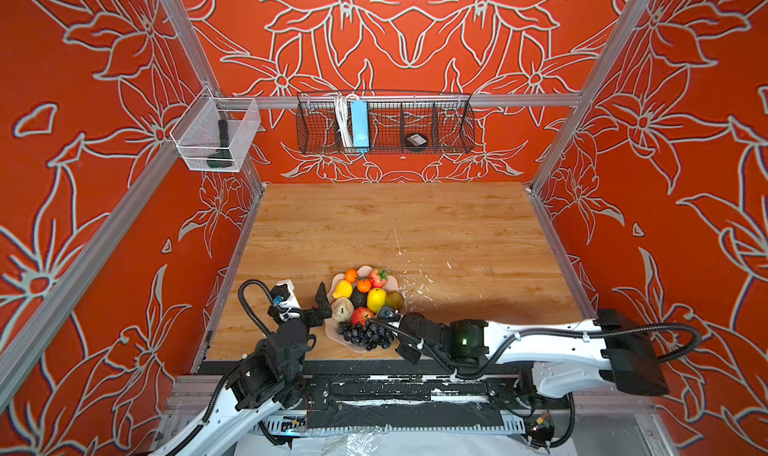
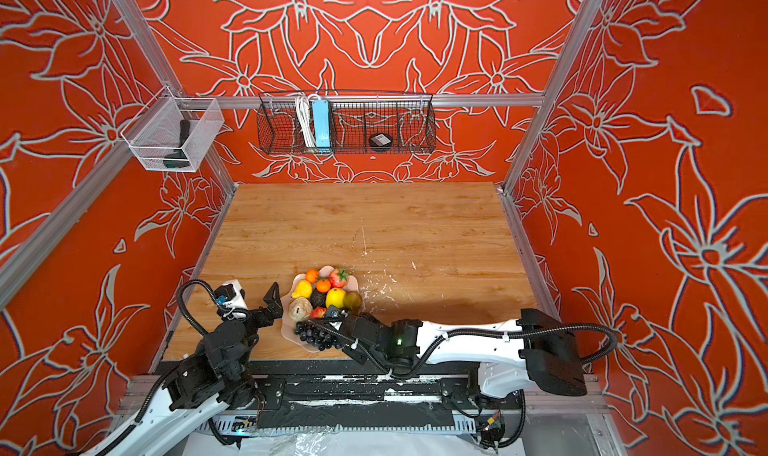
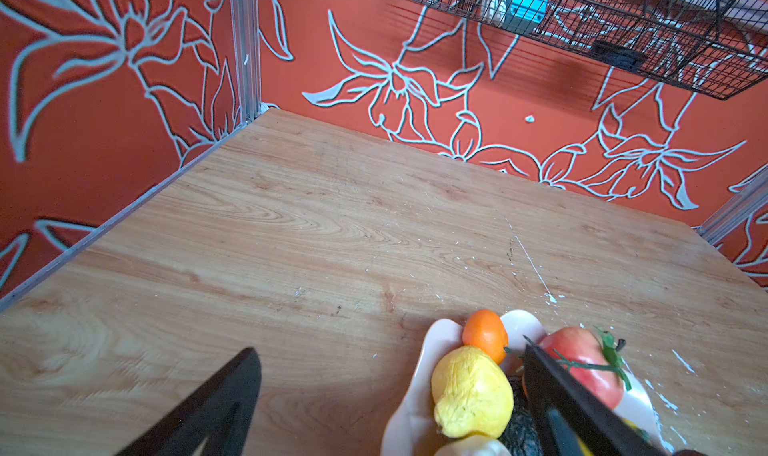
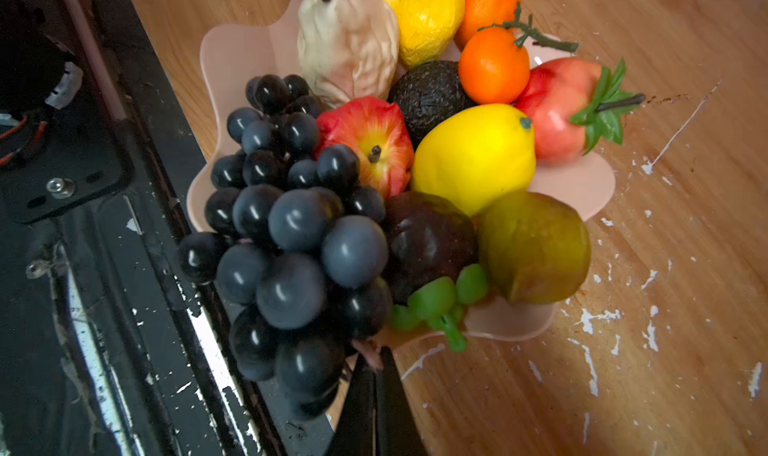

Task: Place and organize the fake fruits in the fruit bowl
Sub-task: 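Open the right gripper and release the grapes onto the bowl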

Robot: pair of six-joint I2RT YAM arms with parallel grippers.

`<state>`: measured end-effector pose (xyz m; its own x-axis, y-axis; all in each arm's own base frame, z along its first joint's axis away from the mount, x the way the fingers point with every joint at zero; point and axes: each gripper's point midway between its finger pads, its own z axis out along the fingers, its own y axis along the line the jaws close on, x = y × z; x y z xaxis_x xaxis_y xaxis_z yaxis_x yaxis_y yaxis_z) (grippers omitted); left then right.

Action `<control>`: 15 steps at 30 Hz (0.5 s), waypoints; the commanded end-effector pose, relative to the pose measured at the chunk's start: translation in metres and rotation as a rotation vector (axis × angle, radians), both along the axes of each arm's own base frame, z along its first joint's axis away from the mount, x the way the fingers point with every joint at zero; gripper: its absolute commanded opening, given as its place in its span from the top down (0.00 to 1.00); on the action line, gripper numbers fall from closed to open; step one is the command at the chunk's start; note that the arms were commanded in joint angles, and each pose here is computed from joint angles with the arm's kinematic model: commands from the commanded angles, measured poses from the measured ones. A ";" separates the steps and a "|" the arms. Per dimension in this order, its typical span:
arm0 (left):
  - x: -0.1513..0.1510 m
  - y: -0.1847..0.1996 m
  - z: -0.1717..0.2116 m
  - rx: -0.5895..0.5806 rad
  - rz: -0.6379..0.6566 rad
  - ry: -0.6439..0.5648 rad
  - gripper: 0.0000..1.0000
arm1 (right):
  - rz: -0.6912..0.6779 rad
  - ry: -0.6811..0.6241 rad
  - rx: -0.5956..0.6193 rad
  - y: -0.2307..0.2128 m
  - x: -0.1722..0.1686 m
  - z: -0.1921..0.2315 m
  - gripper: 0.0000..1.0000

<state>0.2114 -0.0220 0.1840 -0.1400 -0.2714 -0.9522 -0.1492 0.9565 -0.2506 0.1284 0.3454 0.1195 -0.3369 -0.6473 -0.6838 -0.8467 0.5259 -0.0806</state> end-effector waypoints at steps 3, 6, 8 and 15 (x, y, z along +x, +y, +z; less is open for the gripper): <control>0.000 0.003 0.002 -0.012 0.017 -0.012 0.02 | -0.021 -0.036 -0.036 0.002 0.016 0.003 1.00; -0.001 0.004 0.001 -0.012 0.017 -0.011 0.02 | -0.033 -0.046 -0.039 0.003 0.020 0.003 1.00; -0.001 0.003 0.001 -0.012 0.017 -0.012 0.02 | -0.042 -0.057 -0.037 0.002 0.023 0.006 1.00; 0.000 0.003 0.001 -0.011 0.016 -0.011 0.02 | -0.064 -0.103 0.003 0.002 0.035 0.027 1.00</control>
<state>0.2113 -0.0219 0.1844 -0.1382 -0.2727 -0.9521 -0.1486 0.9562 -0.2523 0.1508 0.3450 0.1232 -0.3286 -0.6576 -0.6779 -0.8225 0.5520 -0.1368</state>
